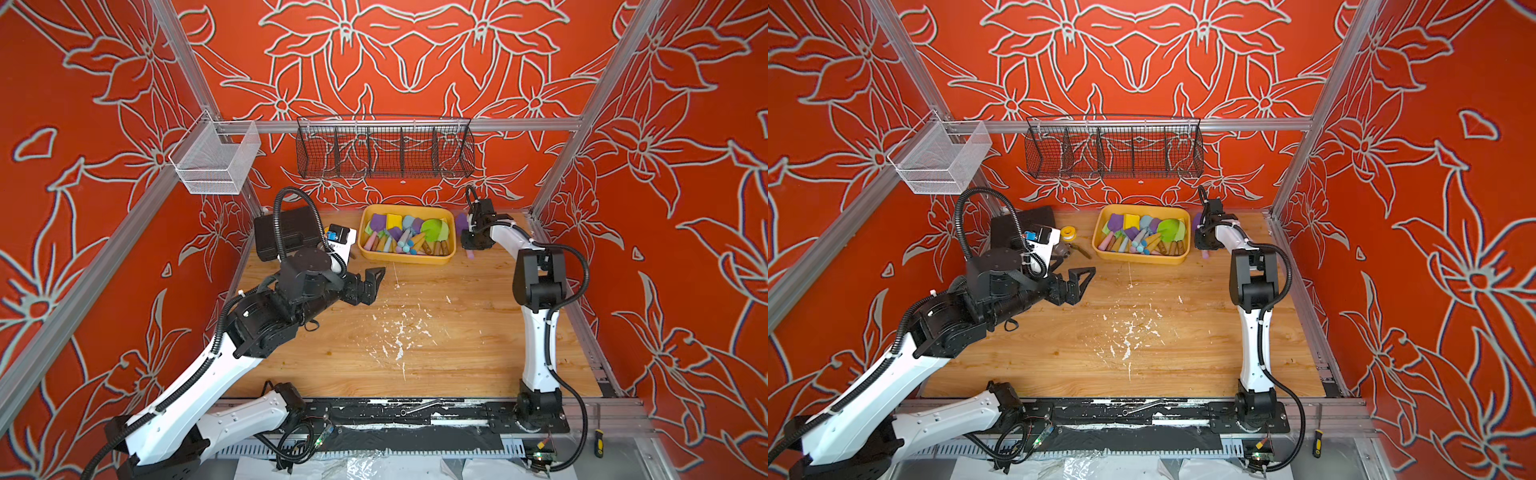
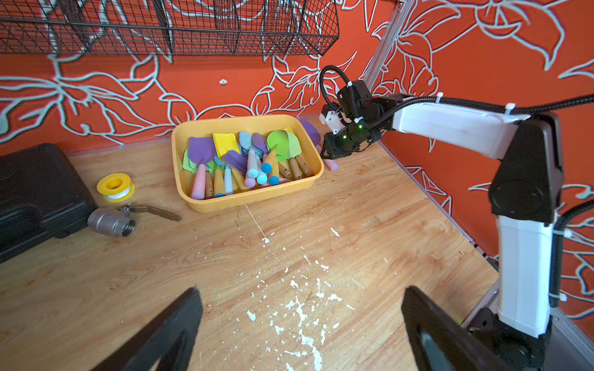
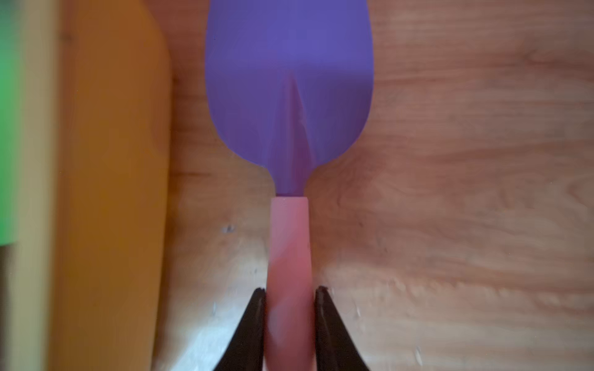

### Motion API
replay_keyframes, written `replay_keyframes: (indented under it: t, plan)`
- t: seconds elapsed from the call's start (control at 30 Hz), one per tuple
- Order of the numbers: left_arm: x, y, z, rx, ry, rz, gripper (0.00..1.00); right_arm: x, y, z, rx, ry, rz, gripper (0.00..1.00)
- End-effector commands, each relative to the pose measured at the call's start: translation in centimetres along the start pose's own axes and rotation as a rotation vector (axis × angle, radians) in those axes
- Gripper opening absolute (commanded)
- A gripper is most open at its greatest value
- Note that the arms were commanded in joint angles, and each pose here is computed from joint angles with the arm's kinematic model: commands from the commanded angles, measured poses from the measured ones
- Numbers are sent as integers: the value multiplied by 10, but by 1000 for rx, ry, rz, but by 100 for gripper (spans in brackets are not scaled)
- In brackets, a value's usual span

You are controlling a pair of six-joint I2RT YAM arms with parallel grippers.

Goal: Take the shovel out of the storage box
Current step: Place the shovel at the center of the board.

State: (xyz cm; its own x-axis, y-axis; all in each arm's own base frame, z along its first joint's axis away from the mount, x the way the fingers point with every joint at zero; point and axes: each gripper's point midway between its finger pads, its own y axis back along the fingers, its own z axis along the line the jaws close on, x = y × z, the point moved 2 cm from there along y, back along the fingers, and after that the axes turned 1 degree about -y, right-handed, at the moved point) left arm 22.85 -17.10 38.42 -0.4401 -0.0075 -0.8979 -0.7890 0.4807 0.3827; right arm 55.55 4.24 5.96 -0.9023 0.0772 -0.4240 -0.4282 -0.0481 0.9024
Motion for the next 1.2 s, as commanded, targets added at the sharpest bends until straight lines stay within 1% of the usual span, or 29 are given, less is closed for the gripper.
replay_keyframes:
  t: [0.0, 0.03, 0.13, 0.17, 0.2, 0.23, 0.3, 0.4, 0.43, 0.47, 0.53, 0.63, 0.73, 0.83, 0.93, 1.0, 1.07, 1.17]
  plan:
    - [-1, 0, 4, -28, 21, 4, 97, -3, 2, -2, 3, -21, 40, 0]
    - [-1, 0, 4, -31, 23, 4, 97, -3, 0, -2, 6, -23, 48, 1]
    - [0, -3, 5, -40, 21, 10, 97, 1, -5, -2, 4, -20, 89, 18]
    - [0, -3, 7, -47, 20, 9, 97, 3, -7, -2, 7, -22, 100, 27]
    - [1, -4, 8, -55, 21, 9, 97, 4, -7, -3, 12, -25, 108, 34]
    - [1, -4, 9, -59, 17, 7, 97, 5, -7, -4, 17, -25, 112, 39]
    - [0, -4, 8, -57, 4, 3, 97, 3, -3, -4, 22, -31, 101, 50]
    - [-3, -4, 7, -54, -9, -8, 97, -5, 9, -4, 20, -34, 69, 61]
    - [-4, -4, 7, -52, -10, -11, 97, -7, 13, -5, 25, -34, 60, 62]
    - [-1, -13, 6, -57, -17, 10, 97, -10, 20, -4, 30, -33, 49, 63]
    - [-2, -16, 5, -54, -15, 12, 97, -18, 39, -4, 33, -44, 20, 63]
    - [-4, -22, 2, -47, -9, 22, 97, -30, 80, -2, 28, -92, -39, 65]
    - [-1, -32, 3, -65, -4, 48, 97, -30, 121, 8, -43, -201, -56, 66]
    - [1, -44, 5, -79, -7, 68, 97, -16, 148, 26, -160, -339, 6, 64]
    - [-2, -53, 0, -52, -31, 52, 97, -5, 159, 48, -287, -490, 35, 60]
    - [-3, -57, -2, -39, -61, 44, 97, 1, 158, 66, -365, -571, 59, 56]
    - [-4, -60, -1, -39, -85, 40, 97, 4, 157, 83, -389, -589, 86, 53]
    - [-3, -60, -1, -24, -122, 29, 97, 7, 148, 110, -394, -571, 131, 50]
